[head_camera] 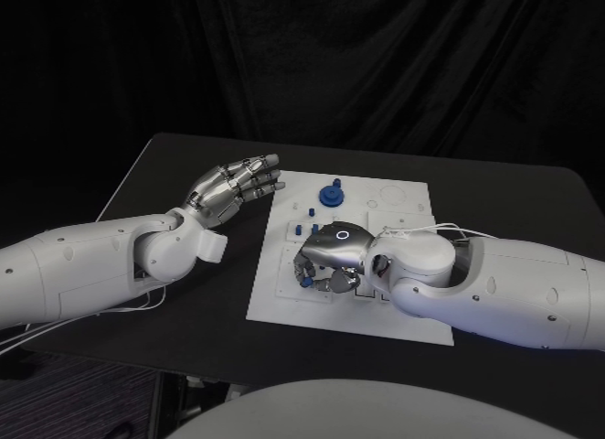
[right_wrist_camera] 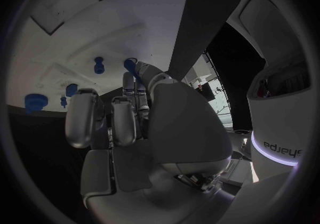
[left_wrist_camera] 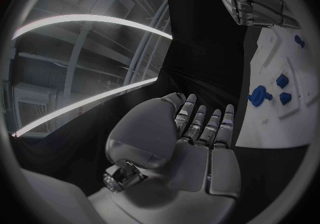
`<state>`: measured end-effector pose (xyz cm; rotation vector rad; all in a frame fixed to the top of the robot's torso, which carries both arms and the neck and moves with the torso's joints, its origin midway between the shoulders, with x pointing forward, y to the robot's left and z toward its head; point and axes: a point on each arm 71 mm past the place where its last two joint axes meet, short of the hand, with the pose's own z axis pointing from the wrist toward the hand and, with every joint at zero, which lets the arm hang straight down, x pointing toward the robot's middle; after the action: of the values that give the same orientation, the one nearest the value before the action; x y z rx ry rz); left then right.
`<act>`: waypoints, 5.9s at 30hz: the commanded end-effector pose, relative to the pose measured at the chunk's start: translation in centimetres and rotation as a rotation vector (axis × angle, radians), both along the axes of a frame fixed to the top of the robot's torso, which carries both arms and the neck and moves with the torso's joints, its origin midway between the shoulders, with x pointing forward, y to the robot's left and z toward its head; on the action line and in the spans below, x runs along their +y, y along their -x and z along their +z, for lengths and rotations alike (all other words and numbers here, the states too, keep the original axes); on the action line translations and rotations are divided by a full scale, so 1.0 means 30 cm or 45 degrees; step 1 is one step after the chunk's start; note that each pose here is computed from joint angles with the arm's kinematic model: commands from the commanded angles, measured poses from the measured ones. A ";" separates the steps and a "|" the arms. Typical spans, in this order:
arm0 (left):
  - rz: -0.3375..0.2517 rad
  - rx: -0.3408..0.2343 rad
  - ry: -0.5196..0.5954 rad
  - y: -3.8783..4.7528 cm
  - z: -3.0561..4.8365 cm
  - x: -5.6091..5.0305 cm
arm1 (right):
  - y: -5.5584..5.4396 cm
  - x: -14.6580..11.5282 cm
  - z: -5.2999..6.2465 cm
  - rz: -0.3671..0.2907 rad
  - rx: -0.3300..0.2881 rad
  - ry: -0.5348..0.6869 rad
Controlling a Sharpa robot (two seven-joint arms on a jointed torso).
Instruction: Assemble the parts on the task board
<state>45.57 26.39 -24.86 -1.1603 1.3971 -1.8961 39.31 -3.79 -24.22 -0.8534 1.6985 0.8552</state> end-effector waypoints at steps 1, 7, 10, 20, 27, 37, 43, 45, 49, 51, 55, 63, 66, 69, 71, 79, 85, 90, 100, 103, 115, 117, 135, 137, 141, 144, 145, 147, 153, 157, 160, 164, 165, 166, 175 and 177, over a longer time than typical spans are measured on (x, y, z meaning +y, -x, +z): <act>-0.013 0.002 0.019 0.001 -0.001 -0.006 | 0.001 -0.004 -0.014 -0.017 0.022 0.011; -0.014 0.004 0.017 0.000 -0.002 -0.006 | 0.005 0.000 -0.016 -0.014 0.027 0.005; -0.014 0.005 0.015 -0.001 -0.003 -0.005 | 0.006 0.002 -0.017 -0.014 0.028 0.004; -0.013 0.011 0.009 -0.003 -0.006 -0.004 | 0.003 0.003 -0.020 -0.031 0.051 0.001; -0.014 0.012 0.009 -0.003 -0.007 -0.004 | -0.011 -0.005 -0.029 -0.086 0.056 0.041; -0.013 0.014 0.006 -0.003 -0.008 -0.003 | -0.017 -0.010 -0.031 -0.109 0.054 0.050; -0.014 0.016 0.006 -0.003 -0.009 -0.003 | -0.021 -0.024 -0.026 -0.105 0.044 0.017; -0.012 0.016 0.005 -0.003 -0.009 -0.001 | -0.022 -0.037 -0.019 -0.107 0.040 -0.023; -0.009 0.015 0.005 -0.001 -0.008 0.003 | -0.018 -0.072 0.017 -0.114 0.019 -0.144; -0.009 0.014 0.006 -0.001 -0.008 0.004 | -0.018 -0.084 0.034 -0.121 0.011 -0.185; -0.008 0.013 0.008 0.001 -0.007 0.005 | -0.013 -0.150 0.117 -0.177 0.011 -0.317; 0.009 0.012 -0.001 0.004 -0.006 0.019 | -0.004 -0.348 0.238 -0.386 0.109 -0.413; 0.012 0.012 -0.002 0.005 -0.006 0.020 | -0.002 -0.430 0.241 -0.486 0.157 -0.389; 0.013 0.011 -0.002 0.007 -0.005 0.020 | -0.004 -0.524 0.226 -0.619 0.226 -0.327; 0.014 0.012 -0.002 0.008 -0.005 0.020 | 0.001 -0.576 0.206 -0.700 0.277 -0.283; 0.020 0.011 -0.004 0.009 -0.004 0.025 | 0.032 -0.729 0.087 -1.001 0.437 -0.084; 0.017 0.011 -0.002 0.010 -0.004 0.025 | 0.040 -0.749 0.027 -1.091 0.472 0.024; 0.018 0.010 -0.001 0.010 -0.004 0.028 | 0.037 -0.731 0.006 -1.103 0.480 0.061; 0.016 0.011 0.000 0.009 -0.005 0.029 | 0.030 -0.688 -0.009 -1.074 0.424 0.121; 0.016 0.010 0.001 0.010 -0.005 0.030 | 0.029 -0.685 -0.014 -1.075 0.422 0.132; 0.016 0.007 0.004 0.010 -0.005 0.032 | 0.025 -0.677 -0.066 -1.091 0.425 0.239; 0.015 0.008 0.005 0.010 -0.005 0.032 | 0.025 -0.671 -0.075 -1.085 0.430 0.252; 0.011 0.016 0.006 0.013 -0.013 0.033 | 0.016 -0.632 -0.110 -1.049 0.482 0.229; 0.011 0.016 0.007 0.013 -0.013 0.033 | 0.017 -0.627 -0.107 -1.041 0.490 0.192; 0.009 0.016 0.009 0.015 -0.014 0.034 | 0.023 -0.614 -0.095 -1.017 0.505 0.094; 0.009 0.016 0.011 0.016 -0.015 0.034 | 0.033 -0.604 -0.083 -1.013 0.545 0.004; 0.009 0.017 0.011 0.016 -0.016 0.034 | 0.037 -0.600 -0.080 -1.015 0.565 -0.025; 0.010 0.017 0.010 0.016 -0.017 0.034 | 0.043 -0.594 -0.075 -1.021 0.602 -0.068; 0.009 0.020 0.009 0.017 -0.019 0.032 | 0.056 -0.569 -0.068 -1.032 0.737 -0.163; 0.007 0.021 0.009 0.016 -0.020 0.030 | 0.051 -0.548 -0.075 -1.025 0.786 -0.171; 0.005 0.022 0.009 0.016 -0.020 0.028 | 0.044 -0.536 -0.080 -1.022 0.800 -0.171; 0.003 0.023 0.009 0.015 -0.022 0.026 | 0.033 -0.526 -0.087 -1.025 0.804 -0.163; 0.003 0.024 0.009 0.015 -0.022 0.026 | 0.030 -0.523 -0.089 -1.025 0.805 -0.160; 0.002 0.024 0.009 0.015 -0.022 0.025 | 0.028 -0.520 -0.090 -1.025 0.805 -0.158; 0.001 0.029 0.009 0.017 -0.027 0.025 | 0.013 -0.502 -0.092 -1.026 0.780 -0.170; 0.001 0.030 0.008 0.018 -0.028 0.026 | 0.011 -0.499 -0.092 -1.027 0.773 -0.177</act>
<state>45.10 27.27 -25.78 -1.1918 1.4179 -1.8689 38.80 -18.77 -27.18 0.2347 2.2425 0.6592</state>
